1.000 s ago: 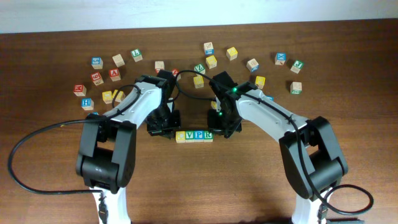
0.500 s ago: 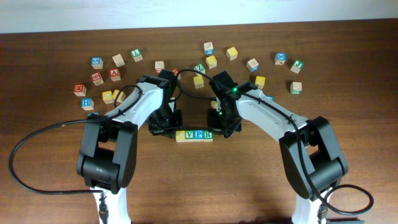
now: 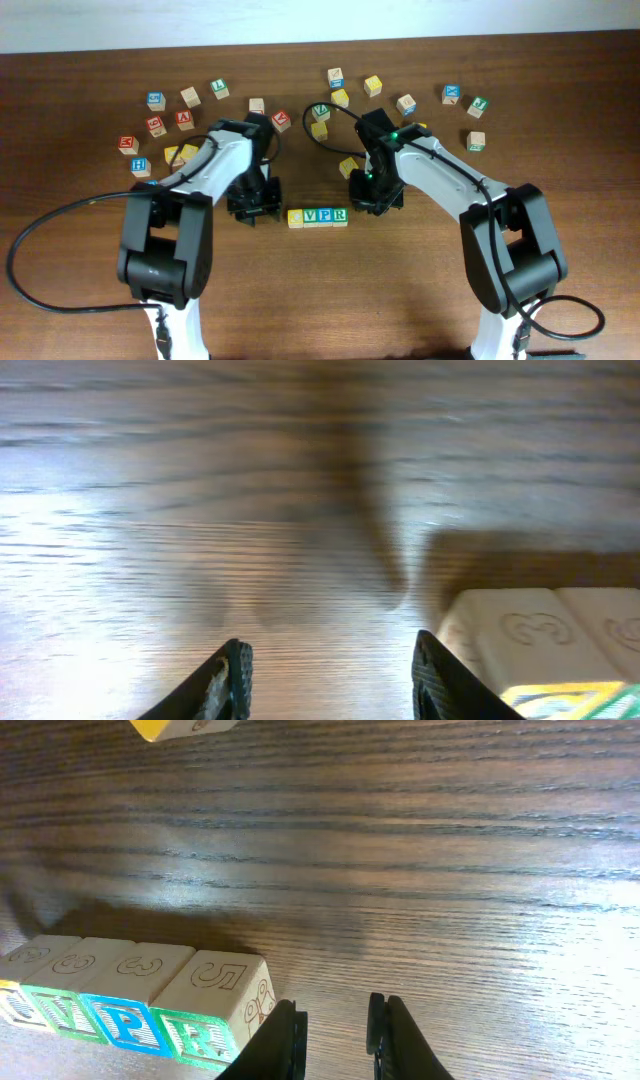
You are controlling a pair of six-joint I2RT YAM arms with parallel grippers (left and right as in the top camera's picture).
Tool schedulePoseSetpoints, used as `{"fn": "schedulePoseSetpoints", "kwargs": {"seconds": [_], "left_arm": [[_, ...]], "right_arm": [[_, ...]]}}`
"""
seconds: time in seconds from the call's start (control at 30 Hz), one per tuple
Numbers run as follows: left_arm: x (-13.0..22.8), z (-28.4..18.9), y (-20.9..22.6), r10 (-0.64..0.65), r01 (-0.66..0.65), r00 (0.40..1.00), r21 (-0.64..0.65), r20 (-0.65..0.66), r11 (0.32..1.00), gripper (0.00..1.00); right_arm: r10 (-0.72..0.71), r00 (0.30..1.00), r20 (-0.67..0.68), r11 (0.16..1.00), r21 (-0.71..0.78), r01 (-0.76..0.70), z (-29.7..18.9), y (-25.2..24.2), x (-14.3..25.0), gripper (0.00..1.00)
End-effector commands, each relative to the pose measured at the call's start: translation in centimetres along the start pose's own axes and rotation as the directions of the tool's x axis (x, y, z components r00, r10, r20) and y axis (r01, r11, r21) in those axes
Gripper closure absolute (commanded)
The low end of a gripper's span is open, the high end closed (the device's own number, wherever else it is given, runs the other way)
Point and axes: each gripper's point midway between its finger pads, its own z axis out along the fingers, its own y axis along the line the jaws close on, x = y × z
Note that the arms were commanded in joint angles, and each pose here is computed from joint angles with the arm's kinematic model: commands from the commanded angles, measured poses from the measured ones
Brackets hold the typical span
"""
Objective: Spell out CVPR
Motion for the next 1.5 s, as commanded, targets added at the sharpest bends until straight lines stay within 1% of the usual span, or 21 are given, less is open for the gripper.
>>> {"fn": "schedulePoseSetpoints", "kwargs": {"seconds": [0.0,0.1,0.13,0.2,0.23,0.27,0.3,0.33,0.37,0.4,0.47,0.57,0.87,0.93,1.0,1.07,1.17,1.2,1.33,1.4,1.47], "left_arm": [[-1.1,-1.6,2.5,-0.077,0.077,0.997,0.015,0.027,0.997,0.59],[-1.5,-6.9,4.8,-0.126,0.115,0.979,0.079,0.159,0.990,0.59],[-1.1,-8.7,5.2,-0.139,0.122,0.970,0.096,0.200,0.988,0.59],[0.7,-12.9,6.4,-0.154,0.131,0.942,0.097,0.298,0.987,0.60],[1.7,-14.1,7.1,-0.154,0.140,0.932,0.067,0.329,0.988,0.59],[2.7,-15.3,7.6,-0.154,0.145,0.922,0.051,0.356,0.988,0.40],[3.2,-15.9,8.0,-0.153,0.149,0.916,0.040,0.372,0.988,0.01],[3.3,-16.0,8.3,-0.153,0.156,0.913,0.021,0.379,0.987,0.01],[3.6,-15.9,8.4,-0.153,0.158,0.916,0.016,0.370,0.987,0.01],[3.5,-15.9,8.4,-0.153,0.158,0.916,0.017,0.370,0.987,0.01],[2.7,-16.2,8.1,-0.152,0.149,0.904,0.037,0.400,0.988,0.01],[2.5,-16.3,8.0,-0.151,0.148,0.900,0.040,0.408,0.988,0.01],[2.5,-16.3,8.0,-0.151,0.148,0.900,0.040,0.408,0.988,0.01],[2.5,-16.3,8.0,-0.151,0.148,0.900,0.040,0.408,0.988,0.01],[2.5,-16.3,8.0,-0.151,0.148,0.900,0.040,0.408,0.988,0.01],[2.5,-16.3,8.0,-0.151,0.148,0.900,0.040,0.408,0.988,0.01],[2.5,-16.3,8.0,-0.151,0.148,0.900,0.040,0.408,0.988,0.01],[2.5,-16.3,8.0,-0.151,0.148,0.900,0.040,0.408,0.988,0.01],[2.5,-16.3,8.0,-0.151,0.148,0.900,0.040,0.408,0.988,0.01],[2.5,-16.3,8.0,-0.151,0.148,0.900,0.040,0.408,0.988,0.01],[2.5,-16.3,8.0,-0.151,0.148,0.900,0.040,0.408,0.988,0.01]], "right_arm": [[-0.017,0.999,0.050,1.000,0.027,0.016,-2.4,0.2,-0.9,0.85],[-0.022,0.987,0.158,0.993,0.121,0.002,-9.2,-0.6,-1.4,0.84],[-0.026,0.982,0.186,0.989,0.147,-0.001,-11.0,-0.9,-1.1,0.81],[-0.037,0.972,0.232,0.983,0.181,-0.006,-16.3,-2.0,2.1,0.70],[-0.066,0.970,0.236,0.983,0.182,0.023,-18.0,-2.3,3.7,0.69],[-0.096,0.961,0.259,0.983,0.174,0.051,-20.3,-2.7,5.9,0.64],[-0.100,0.954,0.284,0.985,0.167,0.054,-21.8,-3.2,7.5,0.62],[-0.103,0.945,0.310,0.985,0.162,0.055,-23.1,-3.8,9.2,0.59],[-0.103,0.935,0.340,0.987,0.153,0.054,-24.2,-4.7,11.2,0.25],[-0.105,0.929,0.354,0.988,0.146,0.056,-24.7,-5.2,12.4,0.02],[-0.110,0.907,0.406,0.991,0.120,0.066,-25.4,-6.7,15.4,0.02],[-0.111,0.899,0.423,0.992,0.108,0.072,-25.4,-7.1,16.4,0.02],[-0.096,0.953,0.287,0.983,0.176,0.046,-22.6,-6.8,14.2,0.02],[-0.134,0.959,0.251,0.974,0.209,0.082,-22.0,-7.0,13.9,0.02],[-0.163,0.944,0.287,0.968,0.232,0.096,-21.9,-6.9,12.3,0.02],[-0.294,0.865,0.407,0.950,0.228,0.216,-22.7,-5.5,10.0,0.02],[-0.363,0.733,0.575,0.932,0.227,0.283,-23.6,-4.9,8.7,0.02],[-0.382,0.665,0.641,0.923,0.238,0.301,-23.9,-5.2,8.1,0.02],[-0.232,0.477,0.848,0.968,0.154,0.197,-24.6,-9.4,8.1,0.02],[-0.302,0.354,0.885,0.934,0.201,0.296,-23.0,-9.1,8.6,0.02],[-0.297,0.287,0.911,0.927,0.203,0.316,-21.6,-9.3,8.8,0.02]]}}
